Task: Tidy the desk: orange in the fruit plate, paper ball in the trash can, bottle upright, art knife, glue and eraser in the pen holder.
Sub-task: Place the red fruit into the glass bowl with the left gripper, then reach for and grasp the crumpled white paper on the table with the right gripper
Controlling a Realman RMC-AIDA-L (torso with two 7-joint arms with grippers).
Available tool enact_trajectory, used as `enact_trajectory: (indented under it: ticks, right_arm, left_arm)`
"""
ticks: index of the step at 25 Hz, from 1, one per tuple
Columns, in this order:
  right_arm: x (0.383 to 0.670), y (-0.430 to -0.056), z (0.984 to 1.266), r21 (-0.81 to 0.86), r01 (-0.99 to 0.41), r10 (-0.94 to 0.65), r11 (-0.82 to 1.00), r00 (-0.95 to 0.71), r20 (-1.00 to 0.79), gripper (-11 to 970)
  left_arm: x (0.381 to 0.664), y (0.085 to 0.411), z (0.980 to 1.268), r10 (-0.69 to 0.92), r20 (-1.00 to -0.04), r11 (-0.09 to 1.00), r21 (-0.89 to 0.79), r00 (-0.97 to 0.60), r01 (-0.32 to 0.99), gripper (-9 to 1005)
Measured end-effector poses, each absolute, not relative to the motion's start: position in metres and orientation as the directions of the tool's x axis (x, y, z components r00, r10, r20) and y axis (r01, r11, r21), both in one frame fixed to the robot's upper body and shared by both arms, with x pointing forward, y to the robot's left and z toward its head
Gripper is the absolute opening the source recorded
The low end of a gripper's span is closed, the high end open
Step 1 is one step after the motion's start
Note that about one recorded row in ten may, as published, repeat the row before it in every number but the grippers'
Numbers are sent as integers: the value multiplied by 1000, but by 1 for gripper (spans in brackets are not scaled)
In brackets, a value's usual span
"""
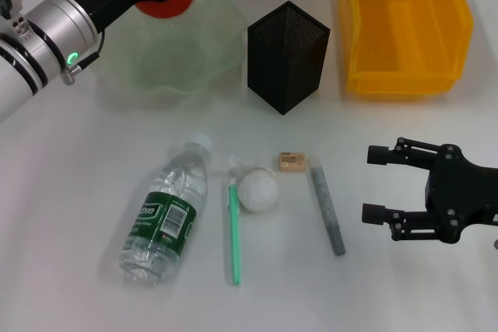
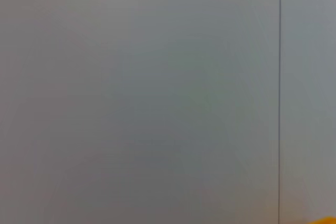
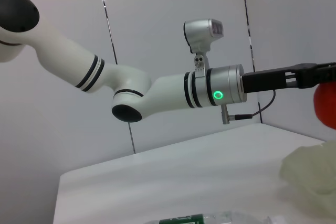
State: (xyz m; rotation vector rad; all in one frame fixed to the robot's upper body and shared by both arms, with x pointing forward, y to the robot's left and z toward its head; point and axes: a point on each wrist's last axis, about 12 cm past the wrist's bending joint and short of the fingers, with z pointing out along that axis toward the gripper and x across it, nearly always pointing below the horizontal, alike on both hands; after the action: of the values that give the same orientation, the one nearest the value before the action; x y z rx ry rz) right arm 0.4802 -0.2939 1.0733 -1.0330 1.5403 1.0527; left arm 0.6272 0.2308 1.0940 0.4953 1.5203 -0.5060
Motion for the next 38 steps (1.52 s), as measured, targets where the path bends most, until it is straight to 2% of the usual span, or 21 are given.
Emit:
enact_trajectory:
  ticks: [7,11,12,13,14,16,17,18,19,20,22,23,24,25,27,28,31,38]
  right_arm:
    - [485,-294,1075,203,-936,-106,287,-242,-964,835]
    - [490,-299,1083,225,-922,-87,314,-263,-961,835]
    - [492,-303,1089,232,-917,-78,324,-271,-960,834]
    - [493,-306,1096,233,-914,-79,332,-273,-959,834]
    - [497,-315,1111,236,-905,-102,353,-288,-952,834]
    - [500,-317,1121,236,-902,-131,363,-300,-945,834]
    - [507,-317,1140,252,-893,-205,374,-344,-916,834]
    - [507,-317,1140,252,-893,-205,374,-344,-916,834]
    - [517,-309,1164,250,-888,-324,387,-385,-864,834]
    - [517,-309,1164,250,-888,-324,387,-385,-864,834]
    - [530,-285,1197,214,-877,-513,431,-433,-741,835]
    - [530,-285,1197,214,-877,-513,431,-433,-741,835]
    - [538,-262,1217,170,-874,-606,455,-444,-660,835]
    - [538,-262,1217,170,-874,-606,455,-444,-660,835]
    - [549,-223,1232,157,-881,-681,445,-447,-580,835]
    - [549,-223,1232,157,-881,-681,445,-447,-580,835]
    - [559,-189,1230,196,-881,-731,431,-468,-496,835]
    - [572,-134,1202,188,-901,-814,391,-434,-387,834]
  left_arm:
    - [624,230,1094,-22,-999,784,-33,-25,620,372]
    - [618,233,1095,-33,-999,764,-31,-8,645,490]
    - [618,233,1095,-33,-999,764,-31,-8,645,520]
    - [605,242,1094,-38,-999,729,-12,23,684,549]
    - [605,242,1094,-38,-999,729,-12,23,684,591]
    - [605,242,1094,-38,-999,729,-12,23,684,674]
    - [583,258,1092,-32,-999,670,0,29,743,716]
    - [546,277,1086,8,-1000,578,-3,-9,816,758]
    - [530,284,1083,34,-999,551,2,-19,834,765]
    - [530,284,1083,34,-999,551,2,-19,834,771]
    - [497,303,1077,77,-996,539,-3,-53,843,784]
    - [497,303,1077,77,-996,539,-3,-53,843,784]
    - [497,303,1077,77,-996,539,-3,-53,843,784]
    - [491,308,1075,78,-995,553,-11,-65,833,784]
    - [477,320,1069,86,-992,571,-28,-93,820,784]
    - [477,320,1069,86,-992,571,-28,-93,820,784]
    - [468,323,1068,96,-989,544,-39,-108,838,784]
    - [466,321,1060,171,-973,501,-50,-156,864,784]
